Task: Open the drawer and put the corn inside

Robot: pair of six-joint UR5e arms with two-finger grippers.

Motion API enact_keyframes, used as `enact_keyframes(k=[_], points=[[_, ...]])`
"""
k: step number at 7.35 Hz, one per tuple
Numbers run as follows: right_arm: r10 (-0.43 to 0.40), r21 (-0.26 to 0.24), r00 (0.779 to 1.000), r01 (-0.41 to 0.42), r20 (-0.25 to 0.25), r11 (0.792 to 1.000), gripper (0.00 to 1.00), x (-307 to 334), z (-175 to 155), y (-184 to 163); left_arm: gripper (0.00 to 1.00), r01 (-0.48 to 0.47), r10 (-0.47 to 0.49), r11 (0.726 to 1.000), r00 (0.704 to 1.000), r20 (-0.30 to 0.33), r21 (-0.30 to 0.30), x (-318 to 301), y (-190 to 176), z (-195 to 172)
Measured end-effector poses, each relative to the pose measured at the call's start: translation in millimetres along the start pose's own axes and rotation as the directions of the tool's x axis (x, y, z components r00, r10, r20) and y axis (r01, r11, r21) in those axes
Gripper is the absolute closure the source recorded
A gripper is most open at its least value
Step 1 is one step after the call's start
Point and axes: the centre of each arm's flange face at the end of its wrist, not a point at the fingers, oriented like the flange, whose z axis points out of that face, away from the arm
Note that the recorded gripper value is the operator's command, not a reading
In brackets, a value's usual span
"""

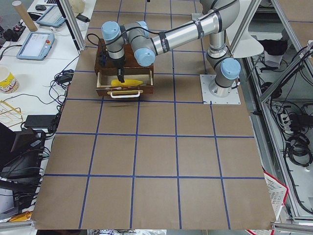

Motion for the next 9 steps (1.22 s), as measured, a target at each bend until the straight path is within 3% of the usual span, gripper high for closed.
enact_keyframes(k=[4,9], points=[[0.0,0.0,1.0,0.0,0.0,1.0,0.0,0.0,0.0,0.0,0.08,0.002,-0.002,1.0,1.0,0.005,0.015,16.6,20.1,-37.7],[0.0,0.0,1.0,0.0,0.002,1.0,0.0,-0.2,-0.3,0.1,0.0,-0.056,0.055,0.996,0.998,0.012,0.076,176.2,102.7,-113.8]])
